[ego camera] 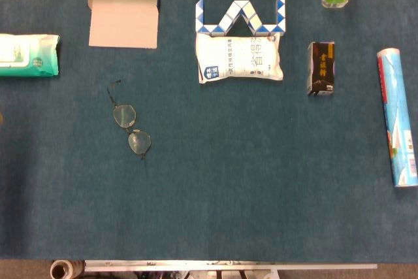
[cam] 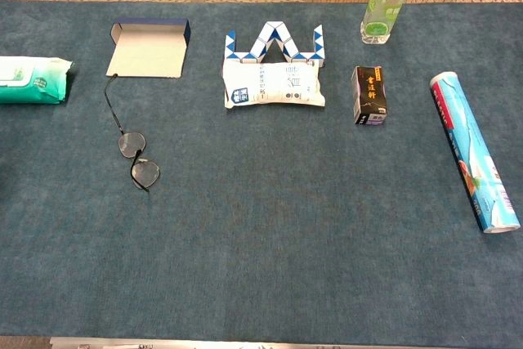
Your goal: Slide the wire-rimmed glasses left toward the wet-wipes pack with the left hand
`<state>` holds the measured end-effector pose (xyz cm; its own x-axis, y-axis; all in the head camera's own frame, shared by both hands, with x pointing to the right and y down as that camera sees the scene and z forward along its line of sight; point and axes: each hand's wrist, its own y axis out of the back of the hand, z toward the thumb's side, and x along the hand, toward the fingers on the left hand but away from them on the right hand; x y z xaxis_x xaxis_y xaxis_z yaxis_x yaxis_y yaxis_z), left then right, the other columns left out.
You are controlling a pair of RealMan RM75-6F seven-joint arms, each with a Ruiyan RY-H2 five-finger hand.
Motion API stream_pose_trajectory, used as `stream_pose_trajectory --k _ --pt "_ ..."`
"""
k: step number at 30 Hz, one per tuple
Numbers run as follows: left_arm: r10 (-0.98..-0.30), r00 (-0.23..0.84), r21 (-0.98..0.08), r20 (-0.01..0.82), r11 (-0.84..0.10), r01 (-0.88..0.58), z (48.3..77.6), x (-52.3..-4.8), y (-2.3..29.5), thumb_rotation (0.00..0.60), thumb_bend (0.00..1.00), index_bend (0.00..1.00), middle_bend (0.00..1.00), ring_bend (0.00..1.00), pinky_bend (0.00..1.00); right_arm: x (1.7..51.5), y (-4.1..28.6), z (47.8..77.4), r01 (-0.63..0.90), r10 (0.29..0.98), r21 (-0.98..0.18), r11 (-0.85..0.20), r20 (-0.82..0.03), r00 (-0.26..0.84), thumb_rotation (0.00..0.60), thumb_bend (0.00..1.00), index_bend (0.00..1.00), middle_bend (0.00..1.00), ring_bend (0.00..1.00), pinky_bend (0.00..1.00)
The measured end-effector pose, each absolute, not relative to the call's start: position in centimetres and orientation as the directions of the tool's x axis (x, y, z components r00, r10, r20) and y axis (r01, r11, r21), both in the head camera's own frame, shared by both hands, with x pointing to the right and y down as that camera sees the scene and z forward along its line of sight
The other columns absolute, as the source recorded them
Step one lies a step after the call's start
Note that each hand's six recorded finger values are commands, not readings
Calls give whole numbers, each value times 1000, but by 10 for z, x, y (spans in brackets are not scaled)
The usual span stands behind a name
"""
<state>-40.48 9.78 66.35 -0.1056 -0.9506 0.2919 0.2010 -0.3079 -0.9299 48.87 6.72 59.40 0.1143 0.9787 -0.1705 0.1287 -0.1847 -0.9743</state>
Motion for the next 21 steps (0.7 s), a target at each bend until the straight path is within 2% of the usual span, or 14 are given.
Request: stream_pose_trajectory --k 13,18,21 --pt "-955 -105 -934 278 -294 203 657 -404 102 600 399 469 374 238 351 484 66 590 152 978 -973 -176 -155 141 600 163 619 337 114 283" --pt "-957 -85 -938 276 -288 193 658 -400 103 600 396 450 340 236 355 486 66 587 162 979 -973 -167 -145 140 600 163 619 337 114 283" --pt "-961 -58 -942 271 -277 191 658 -395 103 600 317 418 295 224 358 485 67 582 175 981 -972 -154 -129 146 600 163 619 337 114 283"
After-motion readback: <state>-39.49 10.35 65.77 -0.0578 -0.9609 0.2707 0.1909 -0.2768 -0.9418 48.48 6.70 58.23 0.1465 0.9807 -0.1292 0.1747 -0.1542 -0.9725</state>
